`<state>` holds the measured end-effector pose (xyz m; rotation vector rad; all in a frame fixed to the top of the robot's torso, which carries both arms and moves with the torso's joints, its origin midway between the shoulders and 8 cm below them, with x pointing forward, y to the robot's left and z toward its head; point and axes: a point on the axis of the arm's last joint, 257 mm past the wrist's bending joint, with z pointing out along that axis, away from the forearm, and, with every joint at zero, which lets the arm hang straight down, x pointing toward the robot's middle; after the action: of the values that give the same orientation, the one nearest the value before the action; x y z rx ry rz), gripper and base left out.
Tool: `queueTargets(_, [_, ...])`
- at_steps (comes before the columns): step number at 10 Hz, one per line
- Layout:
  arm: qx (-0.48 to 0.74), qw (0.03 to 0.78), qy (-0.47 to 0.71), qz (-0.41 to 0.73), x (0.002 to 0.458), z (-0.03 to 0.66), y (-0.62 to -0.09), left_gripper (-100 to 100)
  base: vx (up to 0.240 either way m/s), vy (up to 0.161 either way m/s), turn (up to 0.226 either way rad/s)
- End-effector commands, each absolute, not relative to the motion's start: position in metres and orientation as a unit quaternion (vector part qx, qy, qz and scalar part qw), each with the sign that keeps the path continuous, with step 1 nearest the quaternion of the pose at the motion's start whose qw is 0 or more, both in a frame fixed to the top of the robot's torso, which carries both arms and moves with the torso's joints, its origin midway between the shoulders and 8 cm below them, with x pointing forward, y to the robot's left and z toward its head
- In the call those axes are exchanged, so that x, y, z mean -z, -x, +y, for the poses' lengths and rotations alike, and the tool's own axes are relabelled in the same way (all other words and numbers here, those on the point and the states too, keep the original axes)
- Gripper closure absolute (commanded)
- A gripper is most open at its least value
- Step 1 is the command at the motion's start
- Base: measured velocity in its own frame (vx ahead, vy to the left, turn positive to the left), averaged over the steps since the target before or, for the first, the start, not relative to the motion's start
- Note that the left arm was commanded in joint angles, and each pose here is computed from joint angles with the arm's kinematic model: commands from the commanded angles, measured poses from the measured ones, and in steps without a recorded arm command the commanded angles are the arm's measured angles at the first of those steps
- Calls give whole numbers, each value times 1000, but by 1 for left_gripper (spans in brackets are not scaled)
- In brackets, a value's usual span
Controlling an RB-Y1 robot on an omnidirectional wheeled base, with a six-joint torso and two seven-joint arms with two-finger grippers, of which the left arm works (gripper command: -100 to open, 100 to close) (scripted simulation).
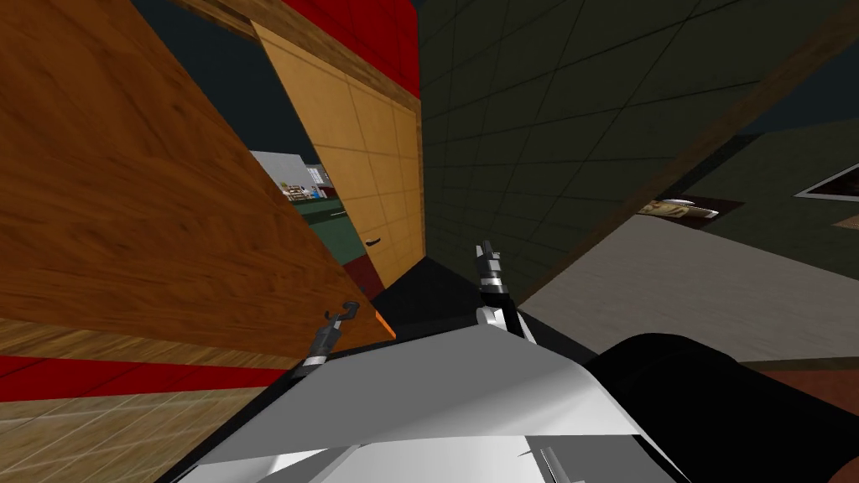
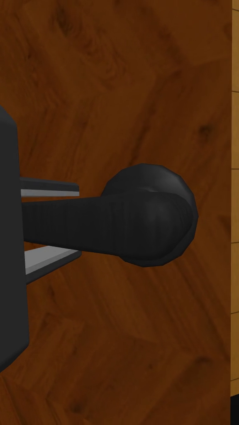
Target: Pull the door open
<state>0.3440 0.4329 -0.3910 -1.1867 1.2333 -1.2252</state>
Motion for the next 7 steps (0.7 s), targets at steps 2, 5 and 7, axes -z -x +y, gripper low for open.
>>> queueTargets(2, [517,481,483,518,395,410,-365,100,-178,65,-46])
queueTargets(5, [522,476,477,523,392,401,-384,100,-179,71,-23])
queueTargets(7, [524,475,475,524,392,399,-387,100,-156,82,-35])
